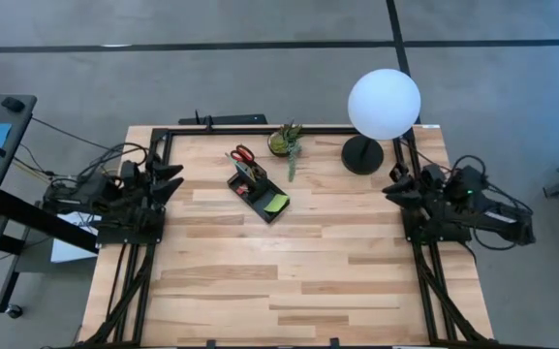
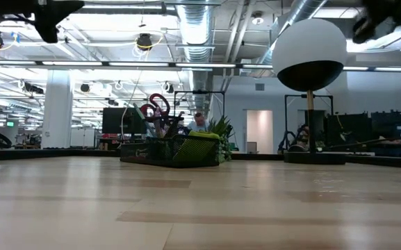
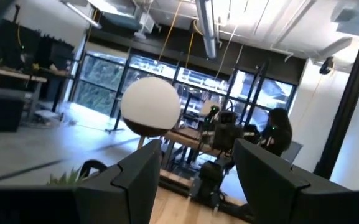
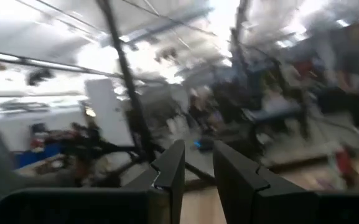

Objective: Pick and place office supplies into organizer
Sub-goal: Return to Home Position

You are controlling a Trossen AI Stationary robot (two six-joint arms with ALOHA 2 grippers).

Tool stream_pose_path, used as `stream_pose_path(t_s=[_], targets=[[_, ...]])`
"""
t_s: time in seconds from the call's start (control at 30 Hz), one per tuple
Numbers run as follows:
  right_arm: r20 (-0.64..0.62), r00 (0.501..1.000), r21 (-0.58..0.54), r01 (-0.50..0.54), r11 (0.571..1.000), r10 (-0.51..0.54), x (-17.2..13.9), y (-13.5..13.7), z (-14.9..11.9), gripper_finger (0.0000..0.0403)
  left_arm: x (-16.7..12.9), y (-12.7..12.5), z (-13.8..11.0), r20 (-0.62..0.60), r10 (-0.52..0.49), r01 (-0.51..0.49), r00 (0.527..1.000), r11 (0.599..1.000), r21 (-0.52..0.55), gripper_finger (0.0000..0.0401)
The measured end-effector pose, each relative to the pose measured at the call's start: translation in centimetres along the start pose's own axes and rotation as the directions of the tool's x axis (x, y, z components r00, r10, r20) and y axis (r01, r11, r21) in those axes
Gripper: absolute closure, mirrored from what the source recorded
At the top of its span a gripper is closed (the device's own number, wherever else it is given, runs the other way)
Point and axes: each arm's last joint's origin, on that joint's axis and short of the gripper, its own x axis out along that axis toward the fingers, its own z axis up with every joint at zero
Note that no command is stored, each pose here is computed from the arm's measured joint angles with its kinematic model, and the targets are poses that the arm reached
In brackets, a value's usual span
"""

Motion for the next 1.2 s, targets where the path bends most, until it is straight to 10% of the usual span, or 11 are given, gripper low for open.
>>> stream_pose_path(t_s=[1.2], targets=[[-0.114, 0.982, -0.020, 0.151, 0.988, -0.152, 0.1, -3.2, -6.9, 0.0326, -0.1, 1.6, -9.3, -0.215, 0.049, -0.065, 0.975, 0.996, -0.066, 0.0202]])
